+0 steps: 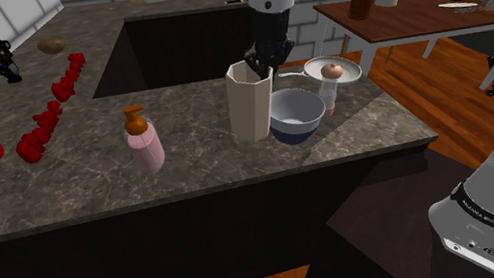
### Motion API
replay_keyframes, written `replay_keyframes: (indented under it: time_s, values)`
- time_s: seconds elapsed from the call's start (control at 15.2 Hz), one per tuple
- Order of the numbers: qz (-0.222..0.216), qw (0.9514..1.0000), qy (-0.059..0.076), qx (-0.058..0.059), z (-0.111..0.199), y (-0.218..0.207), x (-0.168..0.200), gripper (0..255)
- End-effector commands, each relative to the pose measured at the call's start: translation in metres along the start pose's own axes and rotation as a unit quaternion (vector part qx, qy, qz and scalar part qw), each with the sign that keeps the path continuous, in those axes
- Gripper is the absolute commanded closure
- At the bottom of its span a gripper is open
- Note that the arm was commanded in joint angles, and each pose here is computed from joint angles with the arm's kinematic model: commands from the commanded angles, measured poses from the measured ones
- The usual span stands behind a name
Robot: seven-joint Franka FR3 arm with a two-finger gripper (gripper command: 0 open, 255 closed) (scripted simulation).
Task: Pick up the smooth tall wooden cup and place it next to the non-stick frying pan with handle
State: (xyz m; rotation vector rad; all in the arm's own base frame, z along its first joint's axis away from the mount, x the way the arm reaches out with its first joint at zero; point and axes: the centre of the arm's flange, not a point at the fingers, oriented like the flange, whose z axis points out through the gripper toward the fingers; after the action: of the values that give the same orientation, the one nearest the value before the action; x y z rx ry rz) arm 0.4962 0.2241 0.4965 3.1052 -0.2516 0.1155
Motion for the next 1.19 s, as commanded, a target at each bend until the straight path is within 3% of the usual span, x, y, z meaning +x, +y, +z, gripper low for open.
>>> replay_keyframes:
  time_s: [0.0, 1.12]
  values:
    - [0.0, 1.0, 0.0, 0.0, -0.011, 0.001, 0.001, 255]
    - [0.0, 1.0, 0.0, 0.0, -0.1, 0.002, 0.008, 255]
